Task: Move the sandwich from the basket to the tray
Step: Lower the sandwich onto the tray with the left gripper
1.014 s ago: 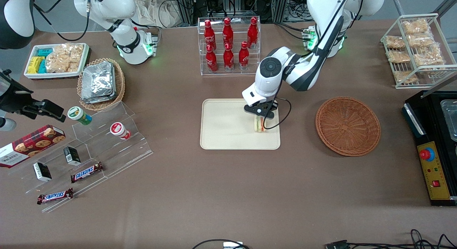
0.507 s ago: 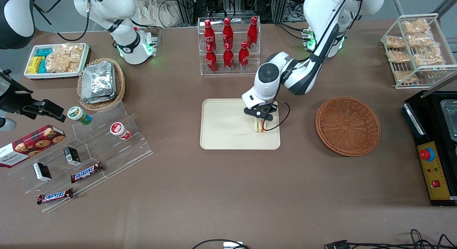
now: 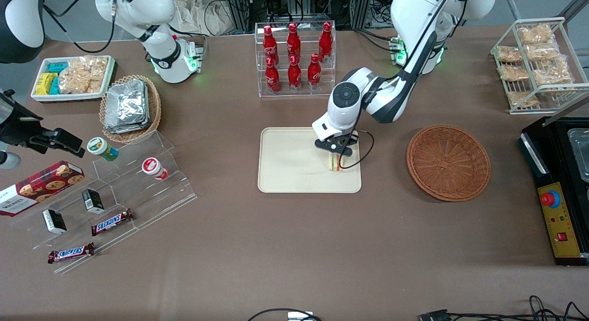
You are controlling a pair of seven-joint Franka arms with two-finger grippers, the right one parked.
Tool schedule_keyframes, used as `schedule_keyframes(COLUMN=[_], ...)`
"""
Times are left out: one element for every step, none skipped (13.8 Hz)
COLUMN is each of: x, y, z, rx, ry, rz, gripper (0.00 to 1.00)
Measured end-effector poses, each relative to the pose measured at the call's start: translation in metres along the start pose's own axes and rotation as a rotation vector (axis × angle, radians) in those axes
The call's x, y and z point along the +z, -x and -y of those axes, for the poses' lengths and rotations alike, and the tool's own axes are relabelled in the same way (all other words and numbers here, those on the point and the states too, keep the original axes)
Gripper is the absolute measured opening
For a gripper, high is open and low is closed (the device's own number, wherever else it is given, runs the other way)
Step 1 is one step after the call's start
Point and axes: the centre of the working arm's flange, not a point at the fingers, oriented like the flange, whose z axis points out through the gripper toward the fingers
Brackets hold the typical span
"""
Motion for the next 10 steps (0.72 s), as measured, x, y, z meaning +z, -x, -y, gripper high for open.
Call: schedule_keyframes(x=[0.0, 0.0, -0.001, -0.003, -0.005, -0.008, -0.014, -0.024, -0.038, -0.055], y=[0.0, 0.0, -0.001, -0.002, -0.004, -0.007, -0.01, -0.017, -0.025, -0.035], z=[0.0, 0.0, 0.0, -0.001, -0.002, -0.002, -0.003, -0.003, -0.002, -0.001], rx=[0.0, 0.0, -0.003, -0.01, -0.019, -0.03, -0.041, -0.052, -0.063, -0.076], ry=[0.0, 0.0, 0.001, 0.003, 0.005, 0.005, -0.001, -0.013, -0.026, -0.036], rz=[0.0, -0.001, -0.002, -0.006, -0.011, -0.012, -0.002, 0.016, 0.036, 0.049], gripper=[0.31, 0.37, 0.48, 0.56, 0.67, 0.78, 0.87, 0.98, 1.0, 1.0])
